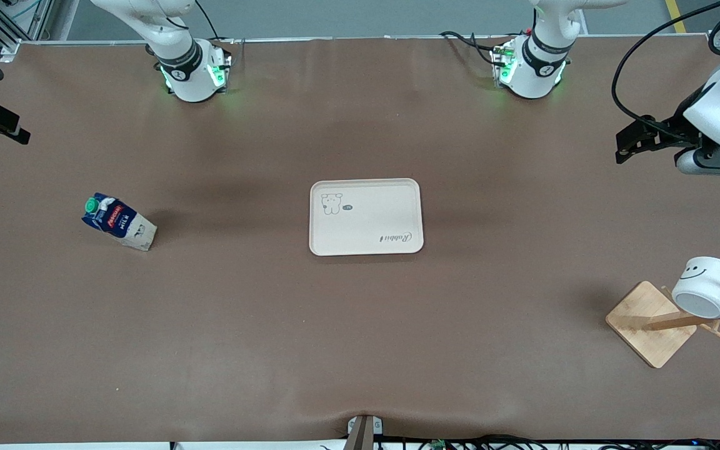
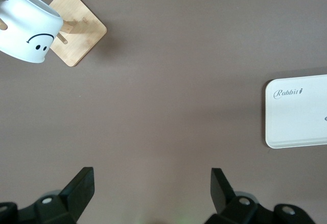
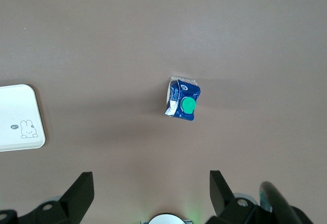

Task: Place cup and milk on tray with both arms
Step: 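Move the left gripper toward the white mug on the wooden stand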

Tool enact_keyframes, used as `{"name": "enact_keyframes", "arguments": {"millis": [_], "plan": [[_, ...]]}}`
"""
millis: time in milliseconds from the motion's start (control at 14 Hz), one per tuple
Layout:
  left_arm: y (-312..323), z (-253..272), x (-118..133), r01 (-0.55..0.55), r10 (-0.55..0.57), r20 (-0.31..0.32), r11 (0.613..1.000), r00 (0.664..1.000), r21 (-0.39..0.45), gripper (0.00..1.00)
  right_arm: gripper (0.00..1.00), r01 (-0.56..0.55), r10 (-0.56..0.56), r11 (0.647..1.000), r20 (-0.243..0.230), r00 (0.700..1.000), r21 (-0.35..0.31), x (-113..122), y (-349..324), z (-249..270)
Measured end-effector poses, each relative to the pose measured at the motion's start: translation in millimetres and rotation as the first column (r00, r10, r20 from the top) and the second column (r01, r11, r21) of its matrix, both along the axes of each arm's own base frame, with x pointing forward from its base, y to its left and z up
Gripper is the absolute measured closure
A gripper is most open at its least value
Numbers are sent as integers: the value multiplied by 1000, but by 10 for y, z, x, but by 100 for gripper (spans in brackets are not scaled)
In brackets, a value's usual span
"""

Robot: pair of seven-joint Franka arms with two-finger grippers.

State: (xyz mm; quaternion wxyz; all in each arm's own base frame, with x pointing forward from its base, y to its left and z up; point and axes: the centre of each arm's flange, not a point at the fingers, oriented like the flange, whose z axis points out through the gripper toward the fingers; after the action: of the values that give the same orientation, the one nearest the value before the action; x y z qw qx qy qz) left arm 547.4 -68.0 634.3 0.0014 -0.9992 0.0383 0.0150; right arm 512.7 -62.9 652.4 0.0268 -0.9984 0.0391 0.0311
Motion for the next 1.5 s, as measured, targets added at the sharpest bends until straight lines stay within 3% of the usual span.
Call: {"name": "enact_keyframes", "arguments": {"millis": [643, 1500], "plan": [[38, -15, 11, -7, 7, -3, 1000, 1000, 0, 0, 0, -2, 2, 1000, 0, 1000, 1, 1, 9, 0], [540, -454, 269, -88, 87, -81, 996, 993, 0, 0, 0, -1, 1, 1000, -3, 1000, 1, 12, 2, -17]]}}
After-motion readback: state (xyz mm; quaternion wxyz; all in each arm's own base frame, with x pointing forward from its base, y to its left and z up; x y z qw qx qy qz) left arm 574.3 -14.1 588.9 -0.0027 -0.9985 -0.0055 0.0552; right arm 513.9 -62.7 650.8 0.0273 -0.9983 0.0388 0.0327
